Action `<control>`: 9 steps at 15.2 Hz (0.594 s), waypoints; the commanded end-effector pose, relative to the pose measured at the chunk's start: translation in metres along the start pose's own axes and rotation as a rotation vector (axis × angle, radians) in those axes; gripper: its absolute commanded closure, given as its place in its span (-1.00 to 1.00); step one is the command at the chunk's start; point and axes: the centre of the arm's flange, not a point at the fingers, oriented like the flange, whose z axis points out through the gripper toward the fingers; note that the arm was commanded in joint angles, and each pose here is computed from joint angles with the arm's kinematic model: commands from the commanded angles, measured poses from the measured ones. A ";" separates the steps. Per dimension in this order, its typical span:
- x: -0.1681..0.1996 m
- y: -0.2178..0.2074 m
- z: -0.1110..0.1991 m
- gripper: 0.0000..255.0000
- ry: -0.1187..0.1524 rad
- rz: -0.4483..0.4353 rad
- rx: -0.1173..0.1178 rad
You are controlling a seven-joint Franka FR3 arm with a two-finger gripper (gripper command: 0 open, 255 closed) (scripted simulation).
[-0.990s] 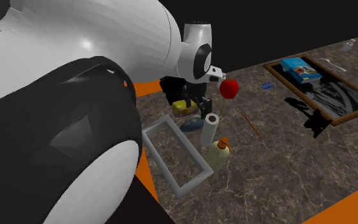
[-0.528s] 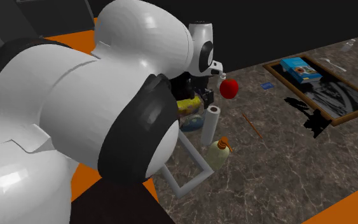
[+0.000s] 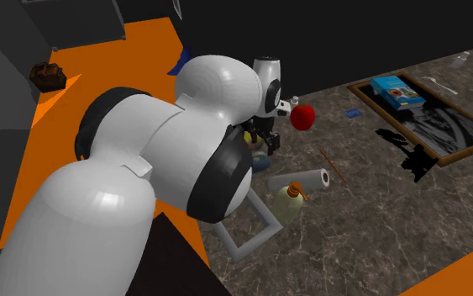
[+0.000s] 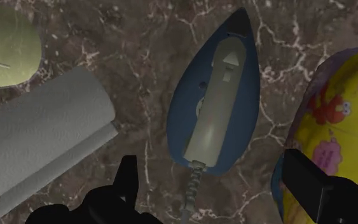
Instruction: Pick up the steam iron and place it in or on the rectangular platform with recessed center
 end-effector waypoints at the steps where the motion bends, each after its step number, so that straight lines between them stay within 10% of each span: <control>1: -0.002 0.000 0.016 -1.00 -0.008 -0.001 -0.003; 9: -0.002 0.000 0.030 -1.00 -0.008 -0.001 -0.003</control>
